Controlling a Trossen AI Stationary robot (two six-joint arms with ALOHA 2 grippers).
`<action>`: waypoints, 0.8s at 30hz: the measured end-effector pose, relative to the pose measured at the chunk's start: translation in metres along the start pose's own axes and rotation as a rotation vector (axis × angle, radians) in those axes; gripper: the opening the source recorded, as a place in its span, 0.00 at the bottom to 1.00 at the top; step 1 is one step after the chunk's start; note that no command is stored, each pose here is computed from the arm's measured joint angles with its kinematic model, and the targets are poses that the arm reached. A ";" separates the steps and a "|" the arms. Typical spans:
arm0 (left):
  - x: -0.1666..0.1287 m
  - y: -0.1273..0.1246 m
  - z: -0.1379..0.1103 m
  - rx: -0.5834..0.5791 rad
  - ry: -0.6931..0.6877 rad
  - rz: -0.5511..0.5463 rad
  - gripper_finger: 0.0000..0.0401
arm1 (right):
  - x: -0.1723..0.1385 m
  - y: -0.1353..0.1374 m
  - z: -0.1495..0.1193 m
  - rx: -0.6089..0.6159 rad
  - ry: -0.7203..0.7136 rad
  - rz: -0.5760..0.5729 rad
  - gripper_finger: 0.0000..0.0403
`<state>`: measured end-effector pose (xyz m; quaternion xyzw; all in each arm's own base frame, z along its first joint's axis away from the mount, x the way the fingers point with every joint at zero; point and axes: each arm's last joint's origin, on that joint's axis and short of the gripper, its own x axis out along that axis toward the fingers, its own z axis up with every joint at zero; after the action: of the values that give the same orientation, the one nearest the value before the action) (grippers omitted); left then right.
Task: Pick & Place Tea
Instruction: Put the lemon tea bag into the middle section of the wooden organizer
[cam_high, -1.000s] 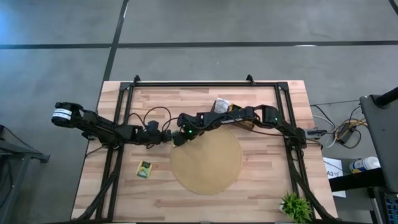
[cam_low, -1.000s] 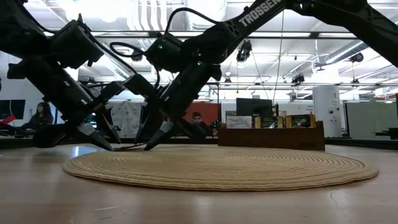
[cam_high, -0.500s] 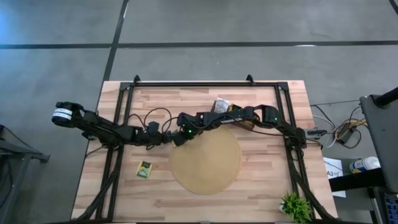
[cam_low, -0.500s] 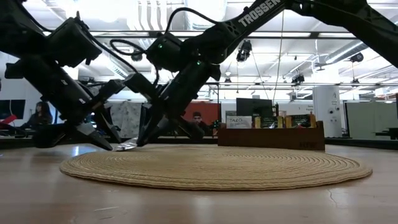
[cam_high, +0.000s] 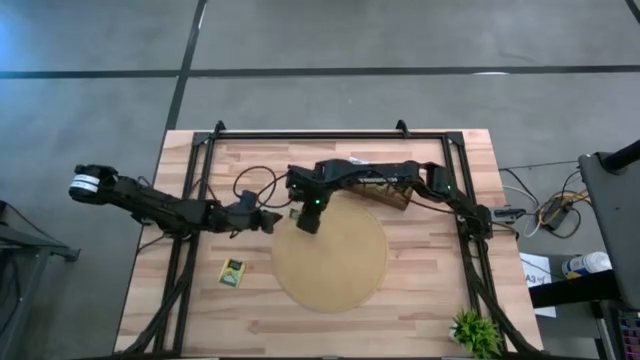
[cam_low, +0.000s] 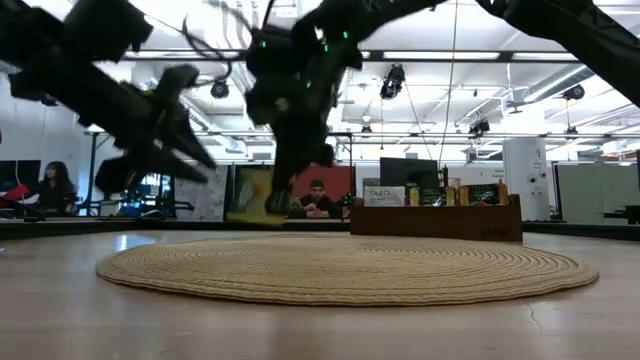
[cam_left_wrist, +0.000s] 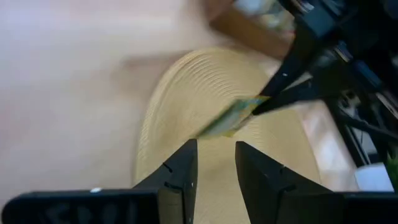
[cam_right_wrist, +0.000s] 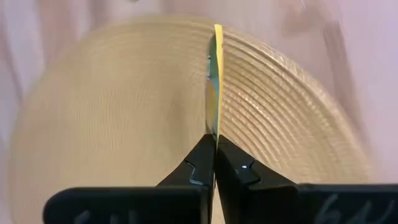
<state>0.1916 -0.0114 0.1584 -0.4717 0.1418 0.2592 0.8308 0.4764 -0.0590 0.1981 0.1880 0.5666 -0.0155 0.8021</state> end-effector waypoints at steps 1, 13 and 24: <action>-0.002 -0.004 0.003 0.043 -0.010 -0.020 0.26 | -0.006 0.004 0.001 -0.086 0.011 -0.001 0.02; -0.012 -0.057 0.026 0.552 -0.086 -0.237 0.26 | -0.062 0.042 -0.012 -0.486 0.216 -0.167 0.02; 0.015 -0.081 0.030 0.740 -0.039 -0.244 0.26 | -0.062 0.041 -0.013 -0.340 0.220 -0.172 0.02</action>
<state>0.2490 -0.0149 0.2244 -0.1484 0.1529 0.0985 0.9721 0.4519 -0.0282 0.2631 0.0017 0.6592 0.0326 0.7512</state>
